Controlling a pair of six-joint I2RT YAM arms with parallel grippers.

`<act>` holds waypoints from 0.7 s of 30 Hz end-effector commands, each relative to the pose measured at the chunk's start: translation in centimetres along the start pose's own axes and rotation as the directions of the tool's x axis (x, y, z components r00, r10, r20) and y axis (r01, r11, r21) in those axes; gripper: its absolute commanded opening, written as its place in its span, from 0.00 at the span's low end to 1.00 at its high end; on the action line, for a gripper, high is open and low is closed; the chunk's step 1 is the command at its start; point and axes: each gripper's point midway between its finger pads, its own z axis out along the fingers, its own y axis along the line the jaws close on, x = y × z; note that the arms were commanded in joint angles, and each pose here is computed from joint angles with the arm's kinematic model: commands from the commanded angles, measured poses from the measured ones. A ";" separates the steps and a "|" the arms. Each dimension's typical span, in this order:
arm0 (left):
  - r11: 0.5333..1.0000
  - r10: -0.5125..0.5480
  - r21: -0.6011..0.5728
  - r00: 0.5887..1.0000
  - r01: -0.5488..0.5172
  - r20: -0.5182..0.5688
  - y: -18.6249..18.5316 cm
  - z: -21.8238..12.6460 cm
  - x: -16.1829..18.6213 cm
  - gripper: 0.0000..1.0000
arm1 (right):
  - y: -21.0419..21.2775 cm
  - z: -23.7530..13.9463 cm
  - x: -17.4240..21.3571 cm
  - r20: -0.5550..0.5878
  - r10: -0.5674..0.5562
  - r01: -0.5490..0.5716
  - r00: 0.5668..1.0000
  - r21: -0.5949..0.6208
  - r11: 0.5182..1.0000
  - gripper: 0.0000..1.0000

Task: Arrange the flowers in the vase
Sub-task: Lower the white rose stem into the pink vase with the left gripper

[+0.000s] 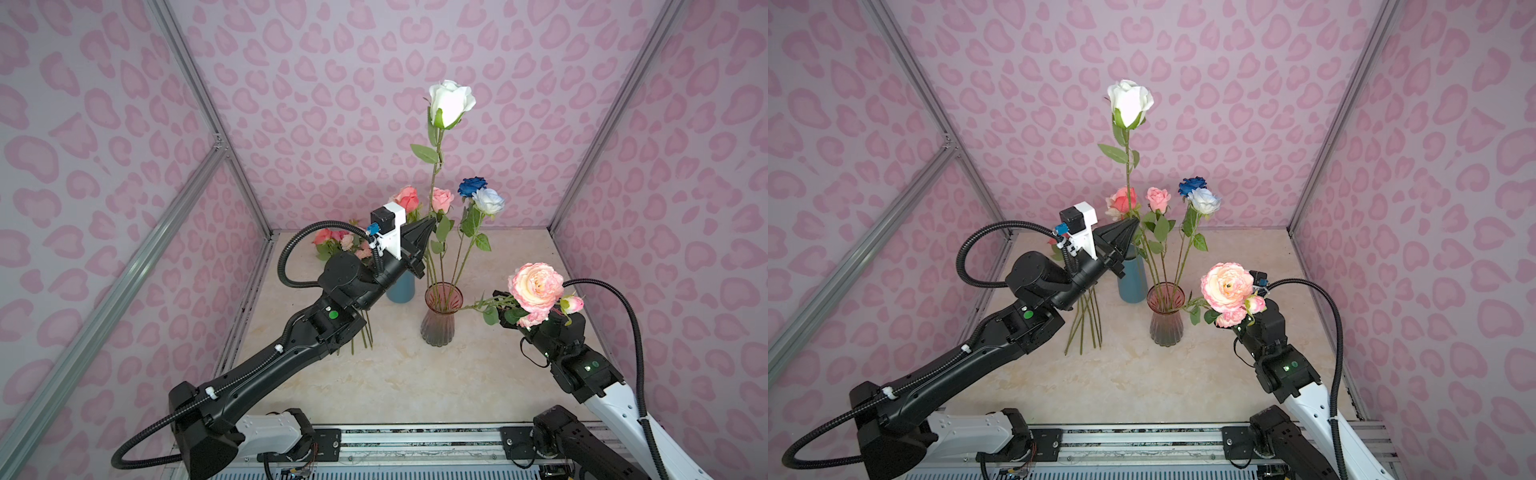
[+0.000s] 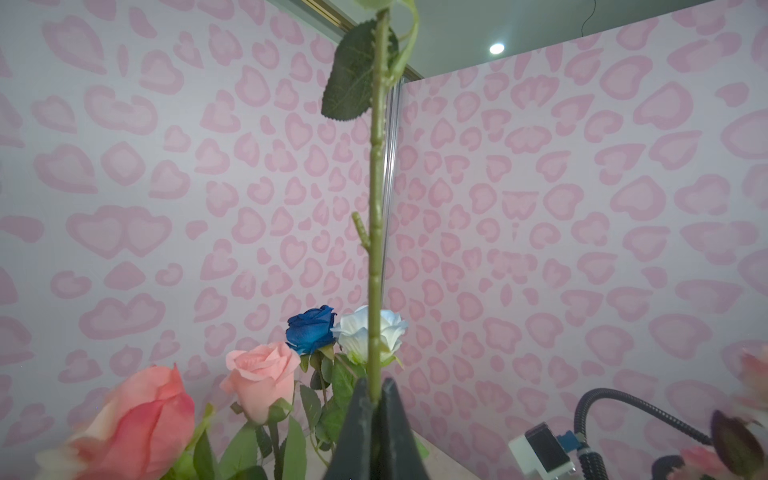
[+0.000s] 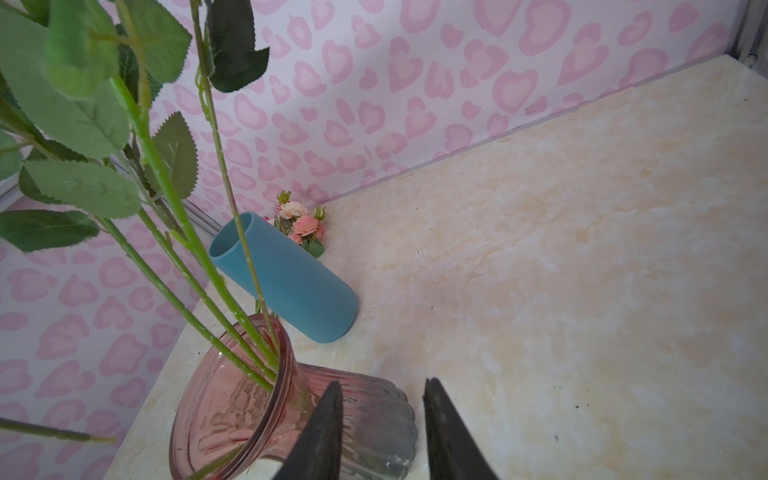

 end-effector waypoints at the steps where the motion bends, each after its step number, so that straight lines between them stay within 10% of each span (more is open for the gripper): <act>1: 0.999 0.045 0.008 0.997 -0.045 0.061 -0.6 1.5 -0.6 0.03 | 0.0 -0.1 -0.3 0.023 -0.004 0.005 1.000 -0.005 1.000 0.34; 21: 0.997 -0.041 -0.071 0.984 0.029 -0.174 0.5 1.6 12.1 0.05 | -0.2 0.2 -0.1 0.018 -0.024 0.024 1.000 0.005 1.000 0.34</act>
